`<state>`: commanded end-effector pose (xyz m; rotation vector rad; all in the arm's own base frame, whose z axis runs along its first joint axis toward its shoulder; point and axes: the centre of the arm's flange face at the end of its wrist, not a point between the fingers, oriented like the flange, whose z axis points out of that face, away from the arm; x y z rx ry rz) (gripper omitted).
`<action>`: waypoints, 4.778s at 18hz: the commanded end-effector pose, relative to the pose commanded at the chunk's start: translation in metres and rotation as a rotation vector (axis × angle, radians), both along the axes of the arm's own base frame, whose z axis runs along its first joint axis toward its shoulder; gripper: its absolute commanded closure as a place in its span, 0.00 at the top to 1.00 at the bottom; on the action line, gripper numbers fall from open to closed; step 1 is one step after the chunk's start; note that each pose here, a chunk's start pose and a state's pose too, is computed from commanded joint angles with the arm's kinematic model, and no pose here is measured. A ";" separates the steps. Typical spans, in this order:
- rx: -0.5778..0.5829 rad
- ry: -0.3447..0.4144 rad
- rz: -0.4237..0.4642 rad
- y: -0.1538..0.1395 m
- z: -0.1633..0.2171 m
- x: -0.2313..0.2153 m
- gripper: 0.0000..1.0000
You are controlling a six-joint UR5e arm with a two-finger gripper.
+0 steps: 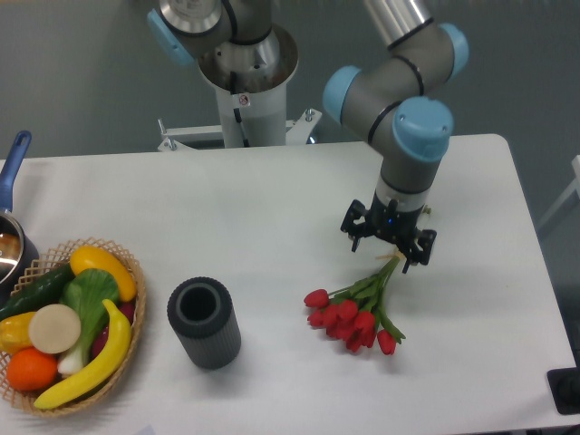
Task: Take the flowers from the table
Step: 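Move the open gripper down toward the tulip stems, then lower the gripper onto the tulip stems below the blooms and close, then lift the gripped red tulips up off the table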
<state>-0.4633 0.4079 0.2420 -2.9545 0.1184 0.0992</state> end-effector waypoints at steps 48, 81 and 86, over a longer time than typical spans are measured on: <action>-0.024 -0.054 -0.031 0.026 -0.044 0.000 0.35; 0.545 0.040 0.068 -0.072 0.267 -0.046 0.35; 0.518 0.004 0.077 -0.090 0.289 -0.059 0.35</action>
